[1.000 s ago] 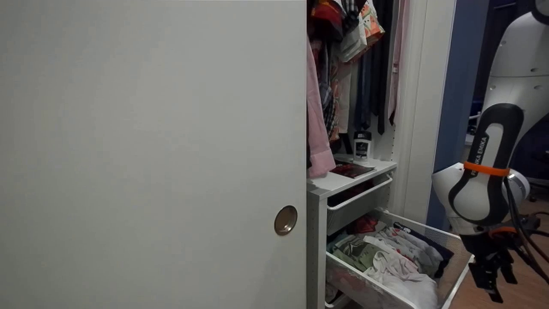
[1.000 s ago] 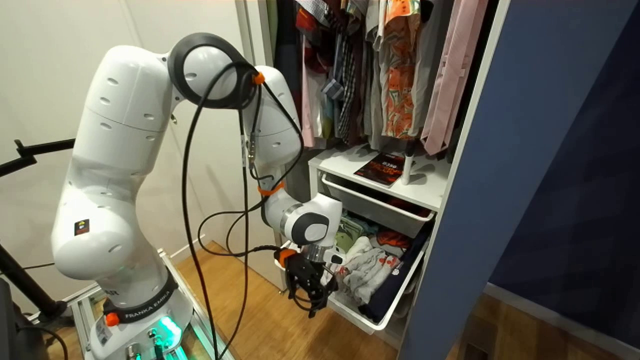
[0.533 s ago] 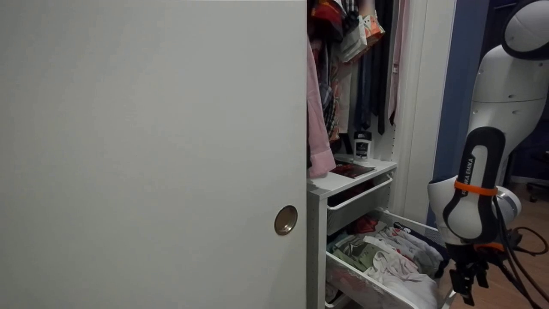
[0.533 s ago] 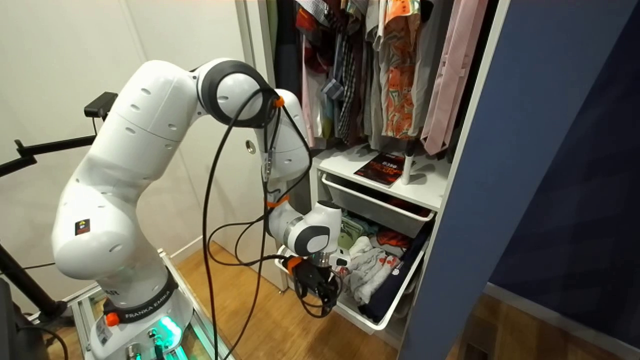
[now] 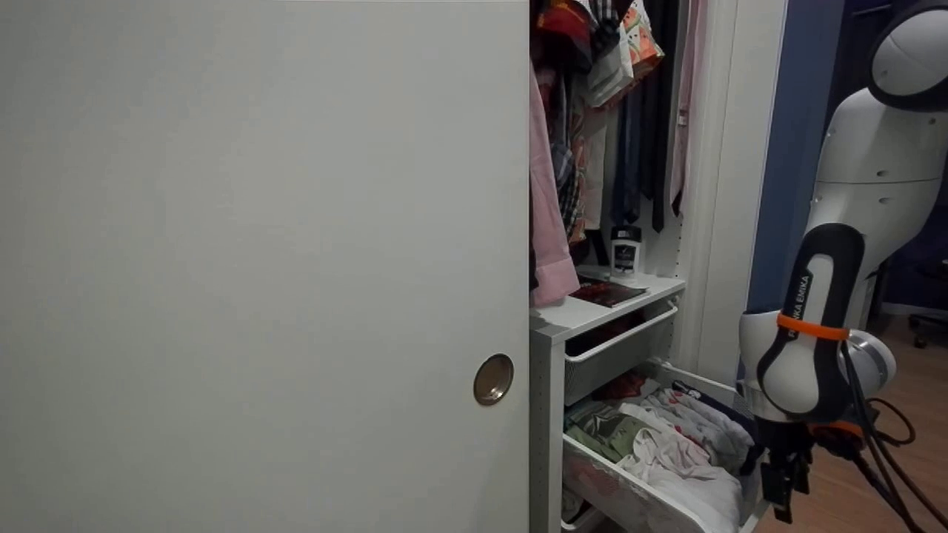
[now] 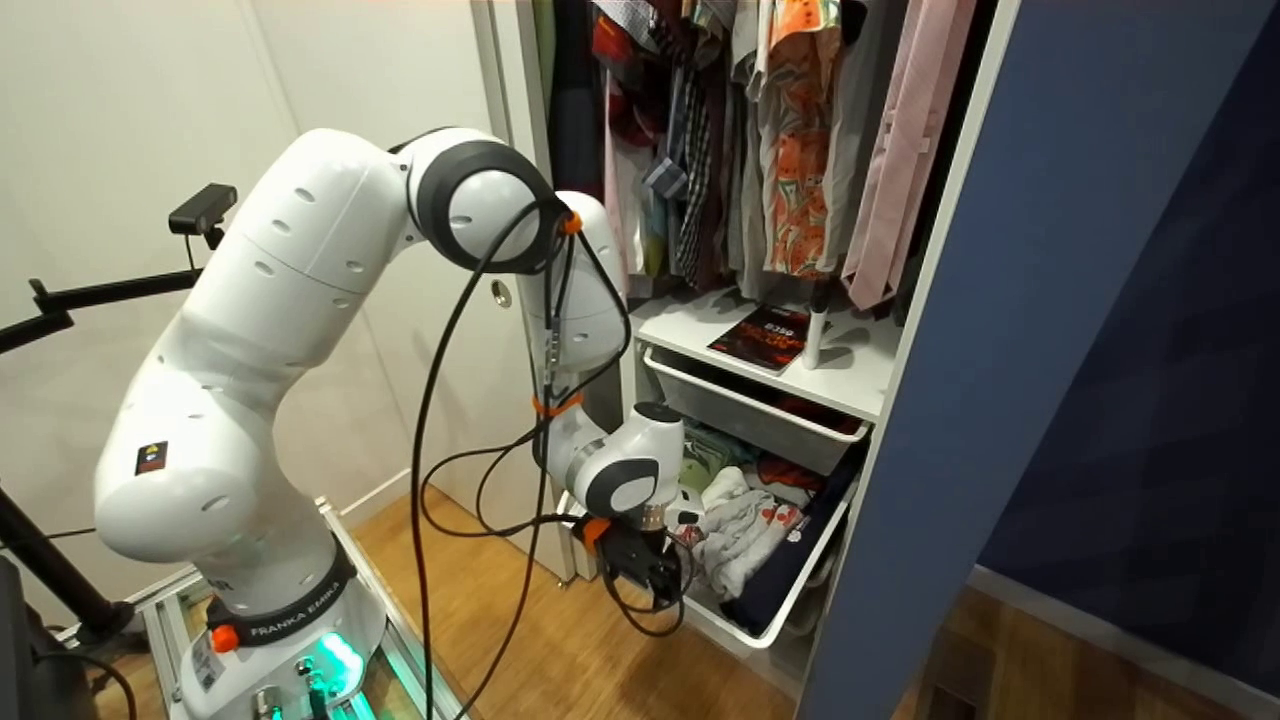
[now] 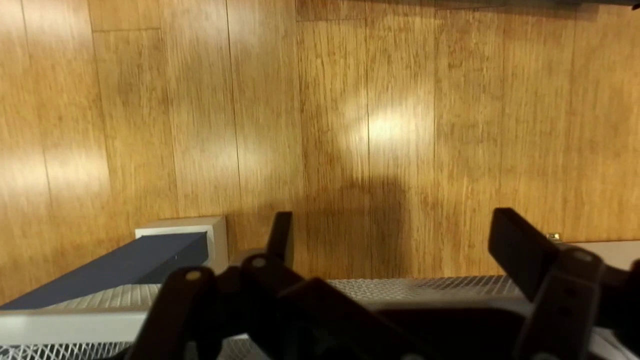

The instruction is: Close the second drawer

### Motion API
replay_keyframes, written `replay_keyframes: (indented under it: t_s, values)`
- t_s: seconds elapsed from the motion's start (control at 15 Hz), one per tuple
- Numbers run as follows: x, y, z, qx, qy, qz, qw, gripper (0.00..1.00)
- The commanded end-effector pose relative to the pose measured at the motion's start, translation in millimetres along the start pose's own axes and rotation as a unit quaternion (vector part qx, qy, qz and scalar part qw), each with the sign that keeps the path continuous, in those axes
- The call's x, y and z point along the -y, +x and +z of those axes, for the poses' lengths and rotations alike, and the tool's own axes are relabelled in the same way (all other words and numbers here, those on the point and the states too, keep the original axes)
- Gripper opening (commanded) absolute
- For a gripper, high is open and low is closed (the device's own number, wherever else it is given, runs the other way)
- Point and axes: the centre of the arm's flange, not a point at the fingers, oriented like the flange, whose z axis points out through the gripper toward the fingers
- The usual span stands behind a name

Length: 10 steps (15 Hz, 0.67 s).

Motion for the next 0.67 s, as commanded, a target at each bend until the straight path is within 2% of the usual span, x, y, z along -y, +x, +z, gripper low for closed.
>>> replay_keyframes:
  t_s: [0.0,0.47,0.6]
  values:
    - [-1.0,22.3,-5.5,-0.049,0.003,-0.029,0.9984,1.00]
    - [9.8,74.7,-24.9,-0.134,0.024,-0.011,0.9906,1.00]
    - [9.2,93.8,-24.7,-0.152,0.018,-0.007,0.9882,1.00]
